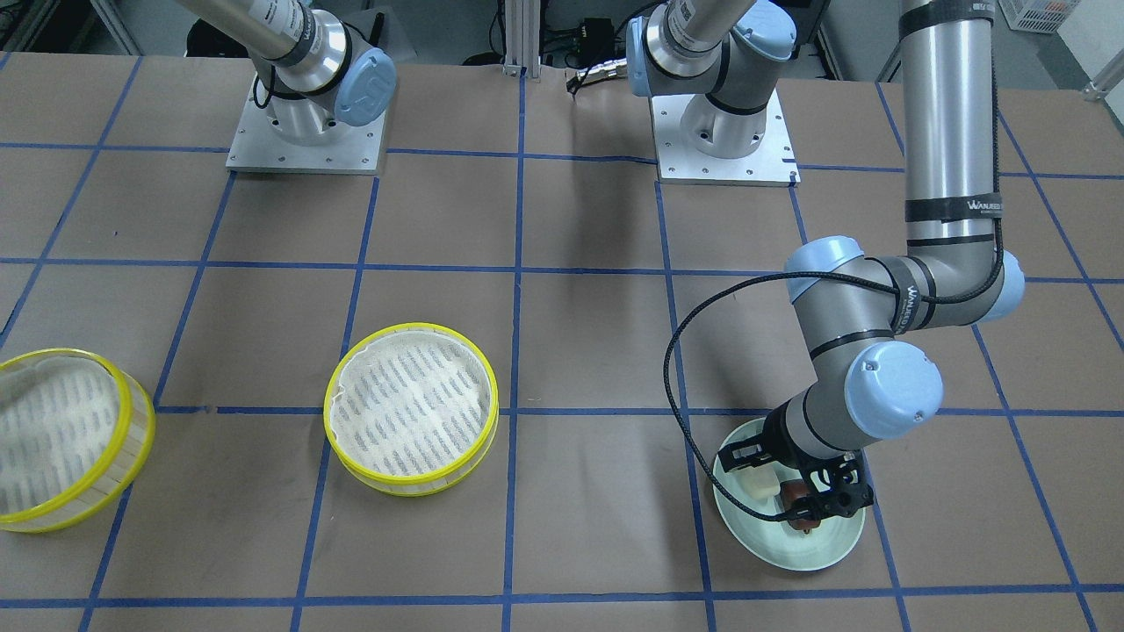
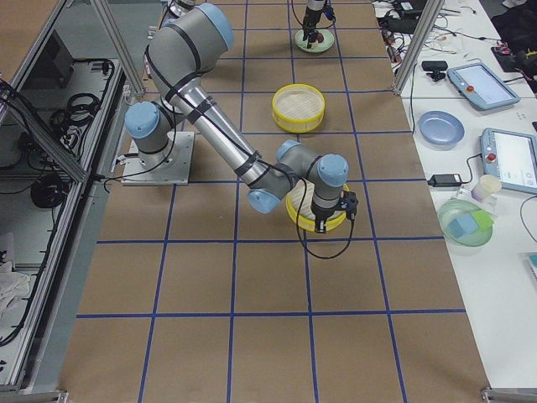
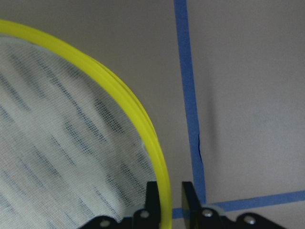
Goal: Stack buns with steamer
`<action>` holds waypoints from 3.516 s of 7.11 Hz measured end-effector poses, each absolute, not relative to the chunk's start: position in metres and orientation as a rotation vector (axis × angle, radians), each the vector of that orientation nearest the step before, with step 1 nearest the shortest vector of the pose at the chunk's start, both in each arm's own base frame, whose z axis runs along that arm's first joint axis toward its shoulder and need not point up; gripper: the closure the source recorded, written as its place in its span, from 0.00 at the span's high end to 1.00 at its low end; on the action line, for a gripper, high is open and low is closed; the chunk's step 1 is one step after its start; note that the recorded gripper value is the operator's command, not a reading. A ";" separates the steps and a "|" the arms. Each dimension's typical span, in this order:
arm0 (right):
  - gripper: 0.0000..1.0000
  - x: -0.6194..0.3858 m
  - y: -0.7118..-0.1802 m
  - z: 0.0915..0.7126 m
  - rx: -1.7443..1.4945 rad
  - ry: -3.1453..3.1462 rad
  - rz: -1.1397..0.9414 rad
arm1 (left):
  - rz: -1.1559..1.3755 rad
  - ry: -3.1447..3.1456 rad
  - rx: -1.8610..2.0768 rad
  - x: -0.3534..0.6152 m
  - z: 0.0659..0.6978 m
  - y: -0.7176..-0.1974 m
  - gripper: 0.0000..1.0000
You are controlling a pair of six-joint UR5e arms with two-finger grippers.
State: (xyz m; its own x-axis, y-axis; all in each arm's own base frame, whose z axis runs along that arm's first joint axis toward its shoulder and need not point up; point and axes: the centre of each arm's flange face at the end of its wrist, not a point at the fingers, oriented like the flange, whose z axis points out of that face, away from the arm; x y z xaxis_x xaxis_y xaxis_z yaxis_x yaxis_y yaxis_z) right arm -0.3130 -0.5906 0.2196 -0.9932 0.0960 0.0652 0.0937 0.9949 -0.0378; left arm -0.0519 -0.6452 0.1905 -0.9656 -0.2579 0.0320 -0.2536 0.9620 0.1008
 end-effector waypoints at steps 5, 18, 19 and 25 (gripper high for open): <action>0.00 -0.305 -0.588 0.271 -0.218 -3.036 0.128 | -0.066 -3.071 0.432 -0.061 0.233 -0.644 0.00; 0.00 -0.257 -0.585 0.331 -0.265 -2.989 0.137 | -0.154 -2.803 0.371 -0.403 0.244 -0.524 1.00; 0.00 -0.254 -0.585 0.332 -0.262 -2.988 0.138 | -0.154 -2.805 0.361 -0.404 0.242 -0.525 1.00; 0.00 -0.126 -0.590 0.371 -0.416 -3.027 0.102 | 0.030 -2.823 0.299 -0.302 0.306 -0.580 0.99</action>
